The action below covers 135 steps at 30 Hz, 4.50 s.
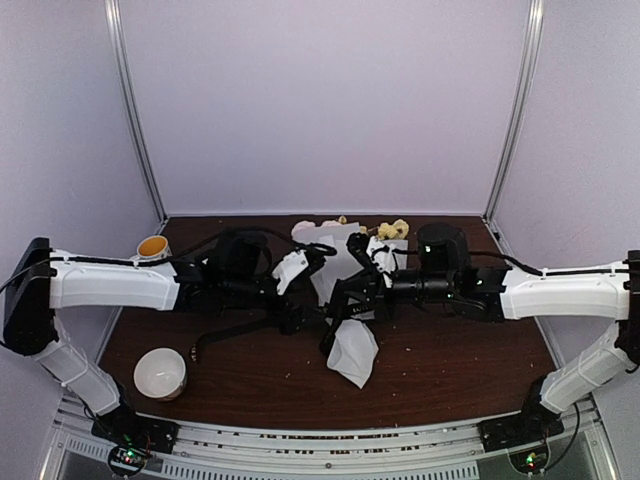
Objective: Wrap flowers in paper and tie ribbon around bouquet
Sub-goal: Cross the half-tied ribbon over the folded bouquet.
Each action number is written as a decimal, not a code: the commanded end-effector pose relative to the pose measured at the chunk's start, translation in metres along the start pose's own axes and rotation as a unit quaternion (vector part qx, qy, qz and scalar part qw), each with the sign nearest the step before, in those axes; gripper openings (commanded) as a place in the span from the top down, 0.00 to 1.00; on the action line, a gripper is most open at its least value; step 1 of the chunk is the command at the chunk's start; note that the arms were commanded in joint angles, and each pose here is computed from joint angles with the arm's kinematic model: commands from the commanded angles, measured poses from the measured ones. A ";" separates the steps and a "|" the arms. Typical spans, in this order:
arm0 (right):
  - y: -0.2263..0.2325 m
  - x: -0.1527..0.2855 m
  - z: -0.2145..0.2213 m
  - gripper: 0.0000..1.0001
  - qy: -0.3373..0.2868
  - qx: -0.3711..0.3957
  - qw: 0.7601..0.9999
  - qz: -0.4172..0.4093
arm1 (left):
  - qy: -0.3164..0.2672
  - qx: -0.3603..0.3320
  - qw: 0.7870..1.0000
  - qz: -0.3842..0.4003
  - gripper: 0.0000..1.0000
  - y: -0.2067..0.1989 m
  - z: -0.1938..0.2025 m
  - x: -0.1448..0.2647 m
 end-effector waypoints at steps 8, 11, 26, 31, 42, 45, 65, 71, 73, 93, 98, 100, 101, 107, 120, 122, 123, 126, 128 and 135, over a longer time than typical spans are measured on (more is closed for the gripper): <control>-0.005 -0.004 -0.009 1.00 0.002 -0.013 1.000 -0.006 | 0.295 0.316 0.855 -0.287 0.36 0.076 0.102 0.099; -0.006 -0.004 -0.010 1.00 0.003 -0.012 1.000 -0.003 | 0.328 0.319 0.833 -0.311 0.27 0.082 0.119 0.104; -0.004 0.000 -0.005 1.00 0.017 -0.011 1.000 0.000 | 0.440 0.327 0.760 -0.348 0.39 0.116 0.181 0.094; -0.006 0.001 -0.007 1.00 0.021 -0.005 1.000 0.007 | 0.462 0.338 0.758 -0.313 1.00 0.106 0.197 0.091; -0.018 -0.006 0.003 1.00 0.046 -0.047 0.998 0.020 | 0.189 0.075 0.974 -0.095 1.00 0.015 -0.010 0.116; -0.030 -0.009 0.003 1.00 0.027 -0.086 0.996 0.023 | 0.127 -0.079 0.988 0.042 1.00 -0.060 -0.063 0.110; -0.051 -0.017 0.011 1.00 0.043 -0.156 0.986 0.030 | 0.329 0.322 0.838 -0.292 0.28 0.114 0.105 0.125; -0.049 -0.016 0.010 1.00 0.062 -0.138 0.988 0.028 | 0.419 0.336 0.789 -0.297 0.29 0.121 0.172 0.104; -0.047 -0.015 0.010 1.00 0.066 -0.135 0.988 0.025 | 0.432 0.340 0.781 -0.299 0.36 0.125 0.181 0.100; -0.056 -0.015 0.004 1.00 0.057 -0.150 0.986 0.035 | 0.109 -0.003 0.993 0.053 1.00 -0.050 -0.086 0.114; -0.072 -0.017 0.002 1.00 0.069 -0.158 0.984 0.054 | 0.081 -0.122 0.975 0.167 1.00 -0.105 -0.132 0.079; -0.076 -0.020 0.004 1.00 0.084 -0.155 0.983 0.056 | 0.059 -0.153 0.965 0.204 1.00 -0.122 -0.156 0.056; -0.078 -0.021 0.006 1.00 0.089 -0.155 0.982 0.056 | 0.050 -0.174 0.960 0.215 1.00 -0.131 -0.165 0.042; -0.080 -0.017 0.010 1.00 0.098 -0.156 0.981 0.055 | -0.015 -0.303 0.931 0.202 1.00 -0.207 -0.195 -0.026; -0.066 0.021 0.003 1.00 0.111 -0.133 0.982 0.072 | -0.017 -0.102 0.994 -0.029 1.00 -0.071 -0.187 0.026; -0.061 0.024 0.002 1.00 0.108 -0.130 0.983 0.067 | -0.026 -0.028 0.994 -0.098 1.00 -0.020 -0.173 0.058; -0.055 0.023 0.000 1.00 0.106 -0.128 0.984 0.058 | -0.031 0.003 0.991 -0.131 1.00 0.004 -0.163 0.072; -0.026 0.014 -0.011 1.00 0.092 -0.103 0.990 -0.009 | -0.056 0.068 0.976 -0.200 1.00 0.060 -0.130 0.113; -0.004 0.009 -0.024 1.00 0.072 -0.082 0.992 -0.056 | -0.058 0.080 0.968 -0.232 1.00 0.080 -0.115 0.125; 0.055 -0.008 -0.070 1.00 0.021 -0.028 0.981 -0.188 | -0.016 0.111 0.945 -0.307 1.00 0.126 -0.086 0.123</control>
Point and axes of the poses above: each gripper's point midway between its finger pads, its own x axis back along the fingers, its own y axis along the line the jaws close on, z = x × y, the point moved 6 cm from there along x, back along the fingers, and after that the axes turned 11 degrees about x, right-handed, at the moved point
